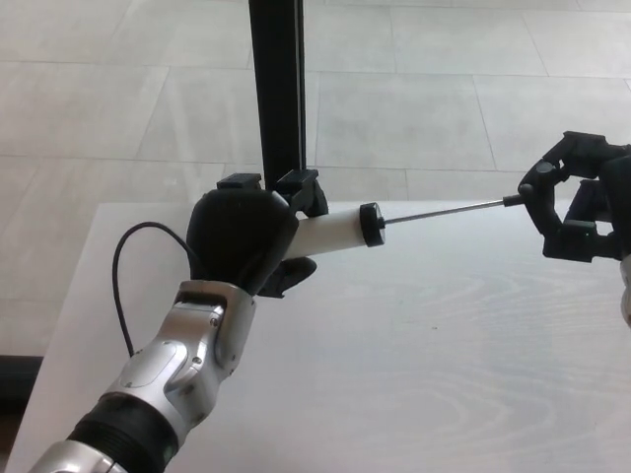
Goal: The robot uses its left hand to lift the air pump kept on the middle of the desk and use the right hand to pull out the handle
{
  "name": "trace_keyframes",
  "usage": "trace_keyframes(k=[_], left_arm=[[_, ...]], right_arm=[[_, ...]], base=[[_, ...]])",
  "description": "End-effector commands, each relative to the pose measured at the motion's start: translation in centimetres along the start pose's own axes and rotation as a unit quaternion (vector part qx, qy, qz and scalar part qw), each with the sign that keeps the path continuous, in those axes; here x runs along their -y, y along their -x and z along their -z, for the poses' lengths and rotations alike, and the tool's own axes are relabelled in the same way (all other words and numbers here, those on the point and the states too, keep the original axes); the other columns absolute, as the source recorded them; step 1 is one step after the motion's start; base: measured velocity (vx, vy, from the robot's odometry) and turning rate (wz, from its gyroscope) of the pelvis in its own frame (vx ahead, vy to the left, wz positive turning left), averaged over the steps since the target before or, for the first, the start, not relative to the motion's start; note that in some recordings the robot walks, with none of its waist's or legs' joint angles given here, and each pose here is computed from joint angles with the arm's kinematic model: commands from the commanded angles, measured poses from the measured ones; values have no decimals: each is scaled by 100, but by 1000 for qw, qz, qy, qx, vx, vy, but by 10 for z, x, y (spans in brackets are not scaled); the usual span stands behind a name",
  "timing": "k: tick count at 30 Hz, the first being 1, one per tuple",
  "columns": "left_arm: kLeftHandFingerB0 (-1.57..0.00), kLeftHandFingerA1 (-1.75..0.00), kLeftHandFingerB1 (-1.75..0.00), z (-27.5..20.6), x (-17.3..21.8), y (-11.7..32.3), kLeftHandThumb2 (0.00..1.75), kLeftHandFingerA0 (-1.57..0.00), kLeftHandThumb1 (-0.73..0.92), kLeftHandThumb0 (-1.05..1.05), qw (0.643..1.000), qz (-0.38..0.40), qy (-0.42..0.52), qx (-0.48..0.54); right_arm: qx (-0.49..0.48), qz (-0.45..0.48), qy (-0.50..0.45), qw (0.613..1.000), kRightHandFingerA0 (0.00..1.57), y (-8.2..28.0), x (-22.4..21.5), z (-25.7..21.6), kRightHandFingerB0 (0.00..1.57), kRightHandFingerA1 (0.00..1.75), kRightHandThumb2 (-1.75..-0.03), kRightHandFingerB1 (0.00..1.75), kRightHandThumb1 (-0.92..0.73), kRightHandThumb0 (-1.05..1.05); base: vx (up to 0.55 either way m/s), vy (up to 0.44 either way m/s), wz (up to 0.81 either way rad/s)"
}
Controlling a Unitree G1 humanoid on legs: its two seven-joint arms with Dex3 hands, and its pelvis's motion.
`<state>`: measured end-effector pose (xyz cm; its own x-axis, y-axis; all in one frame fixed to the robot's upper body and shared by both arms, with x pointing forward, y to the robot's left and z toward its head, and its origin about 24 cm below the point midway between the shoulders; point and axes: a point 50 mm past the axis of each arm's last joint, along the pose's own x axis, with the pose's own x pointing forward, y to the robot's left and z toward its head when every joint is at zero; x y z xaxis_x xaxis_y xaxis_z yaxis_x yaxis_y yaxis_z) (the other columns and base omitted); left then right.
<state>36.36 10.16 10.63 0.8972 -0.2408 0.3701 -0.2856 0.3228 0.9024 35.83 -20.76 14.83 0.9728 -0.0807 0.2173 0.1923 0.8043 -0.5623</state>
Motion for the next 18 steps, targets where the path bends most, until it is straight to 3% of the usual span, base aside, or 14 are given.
trace_keyframes(k=[1, 7, 10, 14, 15, 16, 17, 18], left_arm=[[-65, -164, -141, 23, -4, 10, 82, -76, 69, -15, 999, 3, -28, -17], [-71, -164, -138, 40, -6, 19, 82, -76, 65, -14, 999, 1, -35, -33], [-70, -166, -136, 44, -7, 21, 80, -80, 63, -11, 998, 7, -45, -35], [-68, -166, -141, 43, -5, 22, 84, -75, 64, -16, 999, 6, -41, -34], [-69, -167, -142, 41, -4, 22, 84, -75, 63, -15, 999, 4, -41, -32], [-68, -167, -143, 40, -3, 22, 83, -74, 65, -16, 998, 10, -46, -33], [-68, -167, -142, 39, -4, 21, 82, -76, 66, -16, 998, 7, -45, -32], [-69, -167, -141, 39, -3, 21, 82, -77, 65, -16, 999, 6, -45, -31]], right_arm=[[-11, 23, 4, 1000, 90, 1, 17, 8, 83, 172, -115, 150, -46, -17], [-15, 34, -1, 999, 90, 0, 23, 10, 83, 172, -110, 151, -50, -17], [-20, 31, -9, 999, 89, 1, 23, 11, 82, 172, -110, 149, -49, -16], [-13, 29, -21, 999, 91, 1, 21, 12, 80, 168, -113, 145, -51, -13], [-7, 17, -52, 998, 89, 1, 20, 12, 77, 162, -78, 91, -68, -14], [-13, -5, -54, 998, 88, 1, 20, 12, 57, 152, -61, 59, -71, -31], [-13, -30, -65, 997, 81, 1, 20, 10, 33, 123, -60, 44, -68, -44], [-14, -40, -59, 997, 65, 1, 20, 10, 5, 85, -86, 42, -55, -63]], base=[[0, 0, 0], [0, 0, 0], [0, 0, 0], [0, 0, 0], [0, 0, 0], [0, 0, 0], [0, 0, 0], [0, 0, 0]])
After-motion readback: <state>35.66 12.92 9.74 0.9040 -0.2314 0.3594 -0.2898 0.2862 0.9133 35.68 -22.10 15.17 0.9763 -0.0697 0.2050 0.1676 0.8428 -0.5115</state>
